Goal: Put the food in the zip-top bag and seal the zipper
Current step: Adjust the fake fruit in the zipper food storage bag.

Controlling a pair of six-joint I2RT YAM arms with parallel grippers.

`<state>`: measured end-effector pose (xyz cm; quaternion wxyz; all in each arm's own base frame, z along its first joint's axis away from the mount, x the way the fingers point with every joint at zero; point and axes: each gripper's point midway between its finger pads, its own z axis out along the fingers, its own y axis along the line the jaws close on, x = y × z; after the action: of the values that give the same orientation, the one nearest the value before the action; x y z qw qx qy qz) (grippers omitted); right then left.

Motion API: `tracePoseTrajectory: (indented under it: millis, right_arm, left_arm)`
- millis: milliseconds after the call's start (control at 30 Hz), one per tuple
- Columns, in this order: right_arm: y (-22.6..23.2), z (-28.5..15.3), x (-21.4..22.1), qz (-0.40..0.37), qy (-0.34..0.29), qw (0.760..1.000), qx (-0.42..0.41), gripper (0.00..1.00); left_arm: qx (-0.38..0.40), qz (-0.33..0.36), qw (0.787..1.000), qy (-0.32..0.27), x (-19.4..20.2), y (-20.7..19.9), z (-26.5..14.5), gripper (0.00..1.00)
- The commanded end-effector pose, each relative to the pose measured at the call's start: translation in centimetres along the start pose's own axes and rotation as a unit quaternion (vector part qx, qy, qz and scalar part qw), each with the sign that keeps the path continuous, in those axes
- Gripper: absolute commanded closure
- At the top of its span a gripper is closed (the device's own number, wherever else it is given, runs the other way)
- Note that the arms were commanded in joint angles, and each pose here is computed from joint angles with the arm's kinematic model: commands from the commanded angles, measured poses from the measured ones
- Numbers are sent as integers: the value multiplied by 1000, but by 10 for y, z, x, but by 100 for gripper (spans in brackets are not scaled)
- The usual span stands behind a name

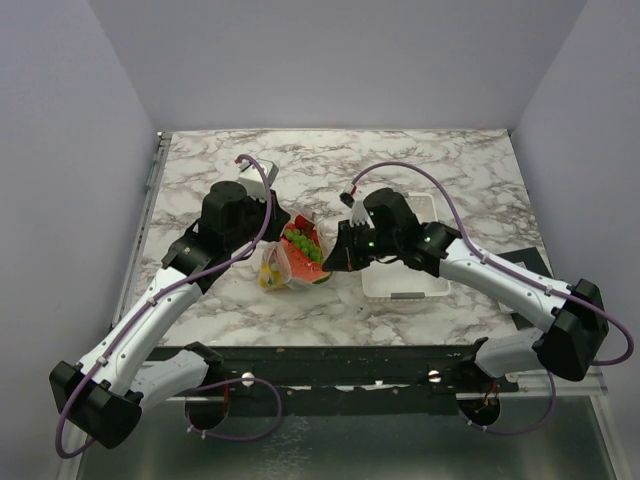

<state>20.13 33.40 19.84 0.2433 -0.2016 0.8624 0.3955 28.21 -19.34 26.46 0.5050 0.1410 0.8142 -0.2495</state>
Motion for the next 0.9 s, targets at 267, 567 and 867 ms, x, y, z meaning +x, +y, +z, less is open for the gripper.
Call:
tracePoseTrajectory:
  millis: [267, 567, 867]
  right_arm:
    - [11, -9, -33, 29, -53, 998, 7, 99]
    - [21, -1, -49, 47, -52, 998, 2, 99]
    - [23, 10, -54, 90, -59, 994, -9, 100]
  left_arm:
    - [20, -4, 1000, -20, -12, -8, -2, 99]
    - [32, -22, 999, -13, -5, -13, -4, 100]
    - [60, -42, 997, -5, 9, -30, -9, 100]
